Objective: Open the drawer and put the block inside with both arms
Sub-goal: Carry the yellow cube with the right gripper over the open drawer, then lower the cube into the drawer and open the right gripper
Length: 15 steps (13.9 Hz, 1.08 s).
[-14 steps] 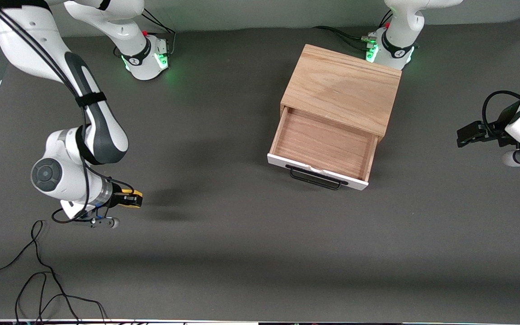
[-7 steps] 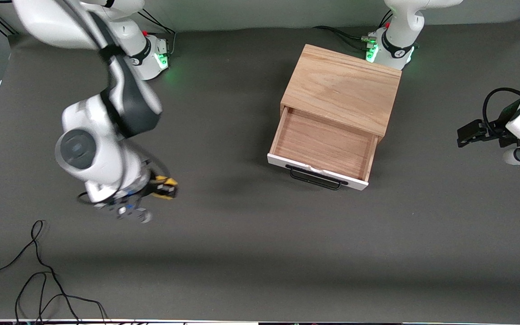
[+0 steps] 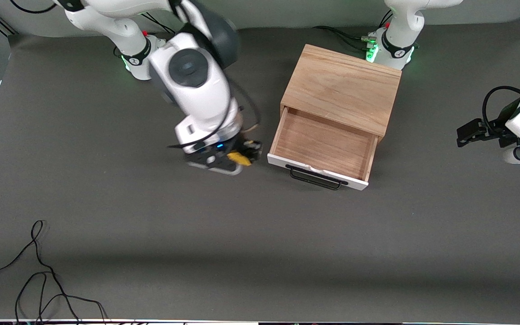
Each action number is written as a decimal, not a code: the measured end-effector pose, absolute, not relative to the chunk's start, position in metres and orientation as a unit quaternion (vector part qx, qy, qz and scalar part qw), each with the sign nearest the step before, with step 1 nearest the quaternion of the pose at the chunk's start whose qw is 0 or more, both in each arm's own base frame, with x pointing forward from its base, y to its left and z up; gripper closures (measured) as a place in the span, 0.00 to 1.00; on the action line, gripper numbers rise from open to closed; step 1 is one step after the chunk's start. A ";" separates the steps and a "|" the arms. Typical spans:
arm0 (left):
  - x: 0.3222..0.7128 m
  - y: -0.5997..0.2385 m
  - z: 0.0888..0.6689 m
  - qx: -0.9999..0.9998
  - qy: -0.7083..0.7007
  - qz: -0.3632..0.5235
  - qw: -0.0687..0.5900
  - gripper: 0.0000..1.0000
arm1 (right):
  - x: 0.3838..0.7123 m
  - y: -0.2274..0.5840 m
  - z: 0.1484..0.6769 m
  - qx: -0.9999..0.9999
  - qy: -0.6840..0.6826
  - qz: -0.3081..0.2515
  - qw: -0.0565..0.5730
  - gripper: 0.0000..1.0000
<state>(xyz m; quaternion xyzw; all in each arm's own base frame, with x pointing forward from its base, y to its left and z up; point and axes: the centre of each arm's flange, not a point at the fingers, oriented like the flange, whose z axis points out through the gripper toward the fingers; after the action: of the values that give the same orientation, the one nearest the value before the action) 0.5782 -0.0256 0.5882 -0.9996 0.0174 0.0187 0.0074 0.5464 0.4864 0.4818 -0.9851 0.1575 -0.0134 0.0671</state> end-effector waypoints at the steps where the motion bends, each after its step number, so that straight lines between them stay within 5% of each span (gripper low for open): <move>1: 0.578 -0.025 0.588 -1.000 0.017 0.019 0.007 0.00 | 0.532 0.515 0.471 -0.985 0.156 -0.013 0.073 0.45; 4: 0.577 -0.024 0.588 -1.000 0.016 0.023 0.008 0.00 | 0.496 0.581 0.425 -0.984 0.155 -0.016 0.084 0.45; 15: 0.575 -0.022 0.587 -0.999 0.015 0.031 0.008 0.00 | 0.462 0.635 0.327 -0.976 0.204 -0.028 0.071 0.45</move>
<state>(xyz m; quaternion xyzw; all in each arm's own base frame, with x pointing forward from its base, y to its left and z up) 0.5755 -0.0223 0.5866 -0.9994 0.0147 0.0309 0.0084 0.4617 0.6347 0.3273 -0.9760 0.2038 -0.0278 0.0714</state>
